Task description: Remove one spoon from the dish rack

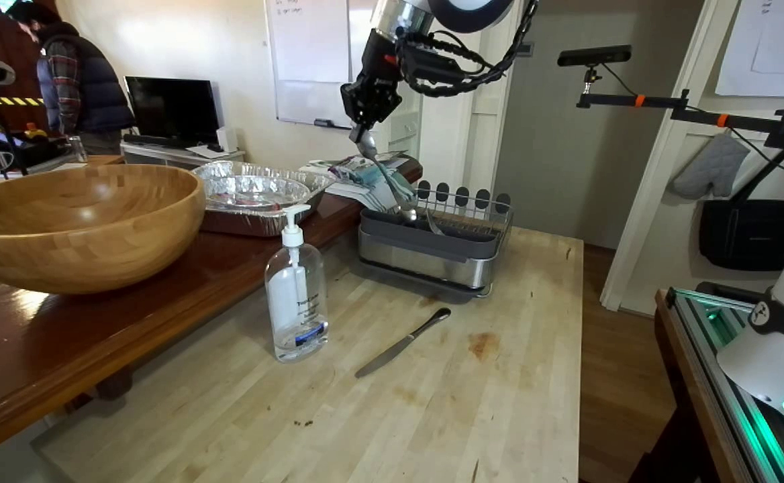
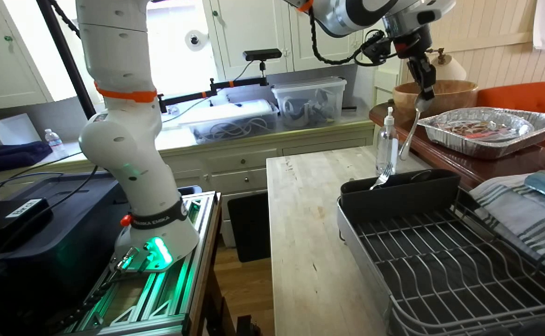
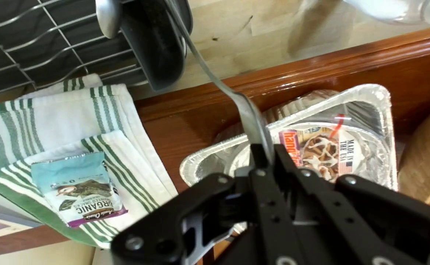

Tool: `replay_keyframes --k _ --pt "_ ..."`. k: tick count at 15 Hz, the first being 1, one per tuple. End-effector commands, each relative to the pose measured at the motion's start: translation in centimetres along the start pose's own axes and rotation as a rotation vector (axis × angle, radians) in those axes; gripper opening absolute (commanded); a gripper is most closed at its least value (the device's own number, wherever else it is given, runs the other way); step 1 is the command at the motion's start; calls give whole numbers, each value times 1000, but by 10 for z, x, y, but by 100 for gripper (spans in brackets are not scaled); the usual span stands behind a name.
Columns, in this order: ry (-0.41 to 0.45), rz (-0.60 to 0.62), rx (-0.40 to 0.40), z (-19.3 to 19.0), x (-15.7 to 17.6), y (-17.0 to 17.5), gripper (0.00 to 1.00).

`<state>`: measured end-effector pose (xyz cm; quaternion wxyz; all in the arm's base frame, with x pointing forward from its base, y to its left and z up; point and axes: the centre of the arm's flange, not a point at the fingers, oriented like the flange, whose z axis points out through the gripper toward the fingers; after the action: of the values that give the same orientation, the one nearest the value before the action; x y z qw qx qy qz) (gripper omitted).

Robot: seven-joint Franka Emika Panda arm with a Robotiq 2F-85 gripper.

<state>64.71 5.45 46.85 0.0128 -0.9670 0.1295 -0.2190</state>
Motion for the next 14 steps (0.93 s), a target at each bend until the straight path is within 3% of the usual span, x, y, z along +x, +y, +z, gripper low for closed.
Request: replay_keyframes --k 1,14 --pt "-8 -91 3 -15 -24 -17 2" --pt "-209 -390 8 31 -90 -96 2"
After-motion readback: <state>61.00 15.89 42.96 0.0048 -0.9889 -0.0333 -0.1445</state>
